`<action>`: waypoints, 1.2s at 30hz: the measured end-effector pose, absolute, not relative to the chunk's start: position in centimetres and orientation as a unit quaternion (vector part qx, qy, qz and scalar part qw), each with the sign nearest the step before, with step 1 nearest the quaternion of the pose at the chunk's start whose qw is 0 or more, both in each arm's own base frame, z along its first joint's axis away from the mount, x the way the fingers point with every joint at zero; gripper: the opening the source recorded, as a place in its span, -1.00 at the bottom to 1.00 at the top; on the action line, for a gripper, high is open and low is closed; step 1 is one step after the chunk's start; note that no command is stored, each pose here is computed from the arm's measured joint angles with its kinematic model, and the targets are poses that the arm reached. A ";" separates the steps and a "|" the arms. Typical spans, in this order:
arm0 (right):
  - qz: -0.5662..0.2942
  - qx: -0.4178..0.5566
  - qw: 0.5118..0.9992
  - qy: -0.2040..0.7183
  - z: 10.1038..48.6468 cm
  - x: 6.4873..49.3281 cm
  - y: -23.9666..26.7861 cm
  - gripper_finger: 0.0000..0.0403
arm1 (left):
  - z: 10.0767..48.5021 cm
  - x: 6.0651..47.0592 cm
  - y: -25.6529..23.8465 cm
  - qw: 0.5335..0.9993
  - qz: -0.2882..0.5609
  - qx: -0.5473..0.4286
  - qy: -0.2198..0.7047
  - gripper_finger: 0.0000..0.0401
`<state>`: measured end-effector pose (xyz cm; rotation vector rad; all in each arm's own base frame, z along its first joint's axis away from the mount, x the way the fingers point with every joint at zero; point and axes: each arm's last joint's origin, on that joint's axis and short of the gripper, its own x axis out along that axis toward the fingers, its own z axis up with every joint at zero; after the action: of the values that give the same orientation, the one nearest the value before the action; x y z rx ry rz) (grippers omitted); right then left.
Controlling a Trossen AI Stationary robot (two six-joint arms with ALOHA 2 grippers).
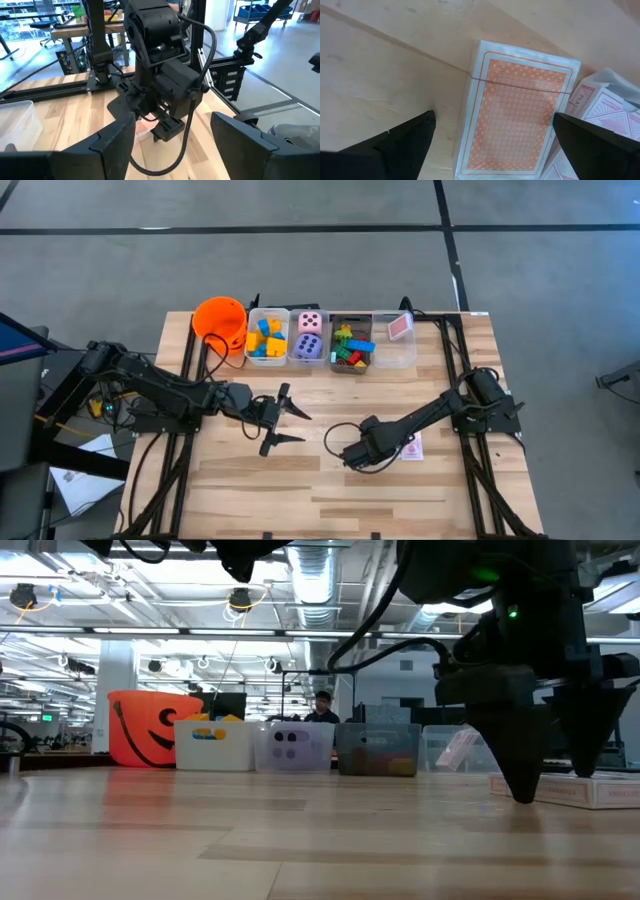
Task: Pick & Place Toys
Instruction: Put the orange deck of cards into the right transparent bin
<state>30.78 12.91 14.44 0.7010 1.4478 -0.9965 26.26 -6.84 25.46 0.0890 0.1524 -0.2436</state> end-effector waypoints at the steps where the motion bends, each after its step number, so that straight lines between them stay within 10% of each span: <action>1: -0.430 0.304 0.583 0.620 14.4 30.8 12.9 0.98 | 25.4 26.3 -6.8 0.989 -0.121 0.044 0.077 0.25; 36: -0.486 0.285 0.561 0.607 16.5 30.9 12.4 0.92 | 25.1 26.2 -6.8 0.987 -0.122 0.046 0.095 0.25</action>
<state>30.86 12.37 16.49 0.6707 1.4302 -1.1450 26.20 -6.82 25.10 0.0933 0.1900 -0.2445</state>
